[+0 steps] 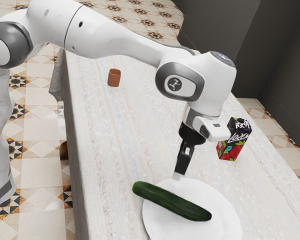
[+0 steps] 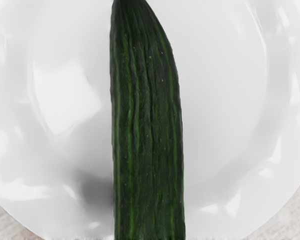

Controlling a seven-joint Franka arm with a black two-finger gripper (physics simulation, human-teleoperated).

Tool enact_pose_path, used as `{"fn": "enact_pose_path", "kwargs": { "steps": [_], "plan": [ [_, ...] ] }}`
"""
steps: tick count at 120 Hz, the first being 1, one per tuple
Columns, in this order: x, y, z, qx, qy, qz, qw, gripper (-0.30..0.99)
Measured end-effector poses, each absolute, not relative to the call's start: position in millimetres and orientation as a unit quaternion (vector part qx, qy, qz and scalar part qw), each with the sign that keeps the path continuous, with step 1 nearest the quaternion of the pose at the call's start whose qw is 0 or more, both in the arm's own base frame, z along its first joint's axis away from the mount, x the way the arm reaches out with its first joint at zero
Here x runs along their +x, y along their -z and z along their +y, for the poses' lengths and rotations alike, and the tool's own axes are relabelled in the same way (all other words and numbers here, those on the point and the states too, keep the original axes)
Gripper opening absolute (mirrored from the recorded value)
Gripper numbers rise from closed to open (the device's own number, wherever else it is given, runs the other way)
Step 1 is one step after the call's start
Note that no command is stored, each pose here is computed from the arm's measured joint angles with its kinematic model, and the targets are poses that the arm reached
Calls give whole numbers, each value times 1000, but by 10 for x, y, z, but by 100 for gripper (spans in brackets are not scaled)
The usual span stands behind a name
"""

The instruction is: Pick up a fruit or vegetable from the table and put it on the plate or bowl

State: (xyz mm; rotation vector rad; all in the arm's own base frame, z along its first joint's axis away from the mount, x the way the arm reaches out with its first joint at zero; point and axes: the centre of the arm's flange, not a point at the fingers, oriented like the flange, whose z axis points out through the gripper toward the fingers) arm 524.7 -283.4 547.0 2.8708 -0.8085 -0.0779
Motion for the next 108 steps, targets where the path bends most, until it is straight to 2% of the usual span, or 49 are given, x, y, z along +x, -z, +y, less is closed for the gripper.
{"fn": "enact_pose_path", "kwargs": {
  "steps": [26, 40, 54, 71, 108],
  "plan": [
    [5224, -5526, -2819, 958, 27, -274, 78, 67],
    [5344, -5900, -2642, 961, 8, -262, 84, 68],
    [5876, -6093, -1844, 977, -22, -189, 99, 69],
    [6298, -6046, -466, 993, -40, -69, 82, 69],
    [6409, -5911, -214, 995, -39, -47, 79, 69]
  ]
}}
